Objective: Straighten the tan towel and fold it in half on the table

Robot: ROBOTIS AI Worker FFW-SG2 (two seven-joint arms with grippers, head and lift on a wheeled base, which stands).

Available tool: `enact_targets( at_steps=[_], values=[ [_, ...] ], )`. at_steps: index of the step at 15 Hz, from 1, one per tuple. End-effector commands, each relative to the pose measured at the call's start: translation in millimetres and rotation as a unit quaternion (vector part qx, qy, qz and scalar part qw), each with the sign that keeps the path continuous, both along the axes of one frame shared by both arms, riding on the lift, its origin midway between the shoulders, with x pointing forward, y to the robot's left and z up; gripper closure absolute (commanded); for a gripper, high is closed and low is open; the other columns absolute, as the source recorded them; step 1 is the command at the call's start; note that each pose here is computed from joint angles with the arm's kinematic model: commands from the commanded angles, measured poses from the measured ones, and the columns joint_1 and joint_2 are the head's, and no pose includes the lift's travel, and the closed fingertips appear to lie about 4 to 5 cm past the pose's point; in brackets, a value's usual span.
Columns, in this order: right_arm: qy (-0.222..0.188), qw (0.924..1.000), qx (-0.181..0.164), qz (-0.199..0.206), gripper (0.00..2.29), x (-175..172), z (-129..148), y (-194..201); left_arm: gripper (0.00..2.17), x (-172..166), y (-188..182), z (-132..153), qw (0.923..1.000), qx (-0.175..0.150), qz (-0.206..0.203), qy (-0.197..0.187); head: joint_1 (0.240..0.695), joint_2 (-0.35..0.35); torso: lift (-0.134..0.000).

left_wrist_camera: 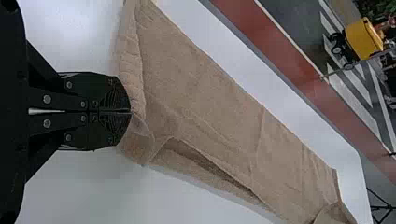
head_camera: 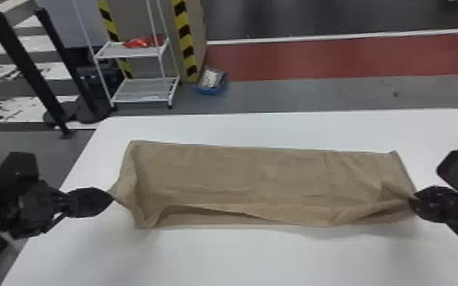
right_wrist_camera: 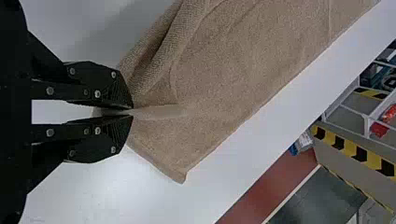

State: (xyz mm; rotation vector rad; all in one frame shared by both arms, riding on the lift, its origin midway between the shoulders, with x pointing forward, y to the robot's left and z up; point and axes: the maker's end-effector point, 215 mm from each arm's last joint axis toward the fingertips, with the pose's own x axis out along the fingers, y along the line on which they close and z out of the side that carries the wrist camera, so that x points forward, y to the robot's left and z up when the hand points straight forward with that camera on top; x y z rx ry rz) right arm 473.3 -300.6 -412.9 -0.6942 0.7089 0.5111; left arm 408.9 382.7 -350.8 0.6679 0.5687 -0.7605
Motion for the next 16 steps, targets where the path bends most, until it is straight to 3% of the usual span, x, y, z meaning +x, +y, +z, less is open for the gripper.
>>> enact_targets(
  at_steps=[1, 2, 3, 8, 13, 16],
  values=[
    [0.017, 0.9998, -0.007, 0.009, 0.63, -25, -1, -17, 1.64, 0, -1, -2, 1.0000, -0.002, 0.000, 0.002, 0.695, 0.111, -0.123],
    [0.032, 0.9990, -0.009, 0.030, 0.20, -37, -1, -16, 1.64, 0, 0, -3, 1.0000, -0.001, 0.002, 0.003, 0.695, 0.102, -0.123],
    [0.043, 0.9977, -0.010, 0.052, 0.04, -45, 0, -14, 1.64, 0, 1, -4, 1.0000, -0.001, 0.003, 0.003, 0.695, 0.096, -0.123],
    [0.042, 0.9968, -0.011, 0.068, 0.05, -46, 16, -18, 1.64, 0, 1, -6, 1.0000, -0.002, 0.004, 0.005, 0.695, 0.087, -0.123],
    [0.091, 0.9881, -0.016, 0.123, 0.07, -72, 12, 2, 1.64, -1, 8, -5, 0.9999, 0.000, 0.009, 0.006, 0.695, 0.113, -0.123],
    [0.091, 0.9867, -0.035, 0.130, 0.08, -80, 16, 4, 1.64, 0, 8, -5, 0.9999, -0.001, 0.010, 0.005, 0.695, 0.130, -0.123]
  ],
)
